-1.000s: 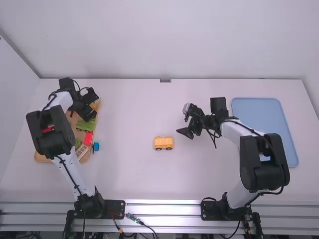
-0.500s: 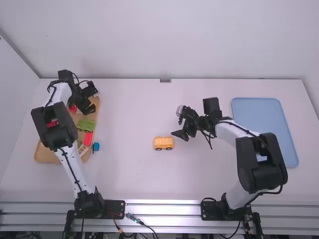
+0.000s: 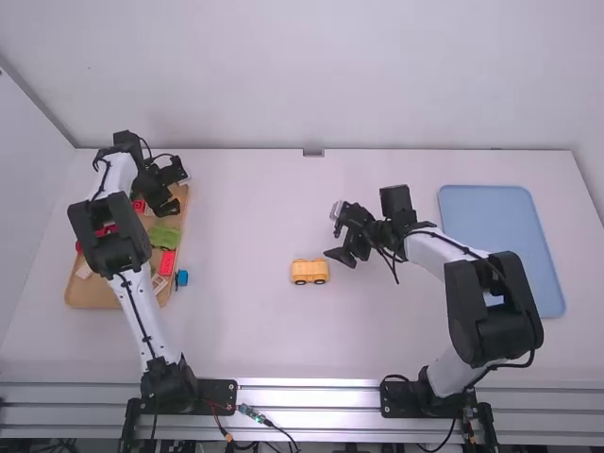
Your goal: Assemble lego blocks to make yellow taxi
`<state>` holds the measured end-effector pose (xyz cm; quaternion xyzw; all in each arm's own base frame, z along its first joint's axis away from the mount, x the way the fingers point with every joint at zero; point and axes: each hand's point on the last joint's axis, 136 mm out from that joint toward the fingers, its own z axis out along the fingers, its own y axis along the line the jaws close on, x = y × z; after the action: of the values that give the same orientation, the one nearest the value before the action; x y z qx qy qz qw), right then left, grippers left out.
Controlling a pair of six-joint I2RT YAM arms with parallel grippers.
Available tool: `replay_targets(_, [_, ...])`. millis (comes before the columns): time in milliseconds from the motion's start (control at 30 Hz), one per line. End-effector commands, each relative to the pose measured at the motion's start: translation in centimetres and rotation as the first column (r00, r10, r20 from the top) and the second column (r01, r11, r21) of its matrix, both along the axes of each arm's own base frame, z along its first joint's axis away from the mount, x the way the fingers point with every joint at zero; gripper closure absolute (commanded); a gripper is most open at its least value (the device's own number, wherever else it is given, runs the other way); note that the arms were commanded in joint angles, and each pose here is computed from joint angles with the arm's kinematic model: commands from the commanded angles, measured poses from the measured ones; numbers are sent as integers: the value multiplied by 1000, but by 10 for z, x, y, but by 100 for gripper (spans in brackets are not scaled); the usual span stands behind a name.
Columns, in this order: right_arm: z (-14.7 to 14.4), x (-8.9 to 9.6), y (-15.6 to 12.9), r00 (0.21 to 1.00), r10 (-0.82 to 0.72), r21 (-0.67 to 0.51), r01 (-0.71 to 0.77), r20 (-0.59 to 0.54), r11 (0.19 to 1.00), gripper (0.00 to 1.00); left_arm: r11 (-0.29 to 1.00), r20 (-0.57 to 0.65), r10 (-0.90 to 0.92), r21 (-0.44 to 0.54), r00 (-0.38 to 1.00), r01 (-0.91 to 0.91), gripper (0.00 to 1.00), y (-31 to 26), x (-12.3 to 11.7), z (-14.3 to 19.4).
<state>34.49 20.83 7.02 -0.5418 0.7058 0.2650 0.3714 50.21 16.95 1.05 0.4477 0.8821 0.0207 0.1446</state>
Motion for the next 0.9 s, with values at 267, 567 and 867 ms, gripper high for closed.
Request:
replay_targets(267, [12, 7, 0, 999, -14, -5, 14, 37, 1000, 1, 999, -47, 6, 50, 999, -4, 17, 12, -14, -18])
replay_targets(567, [12, 7, 0, 999, -16, -3, 16, 36, 1000, 1, 998, -50, 26, 55, 998, -24, 27, 21, -19, -24])
replay_targets(867, [12, 7, -1, 999, -16, -4, 16, 38, 1000, 1, 995, -70, 36, 93, 997, -29, 36, 27, -22, -25])
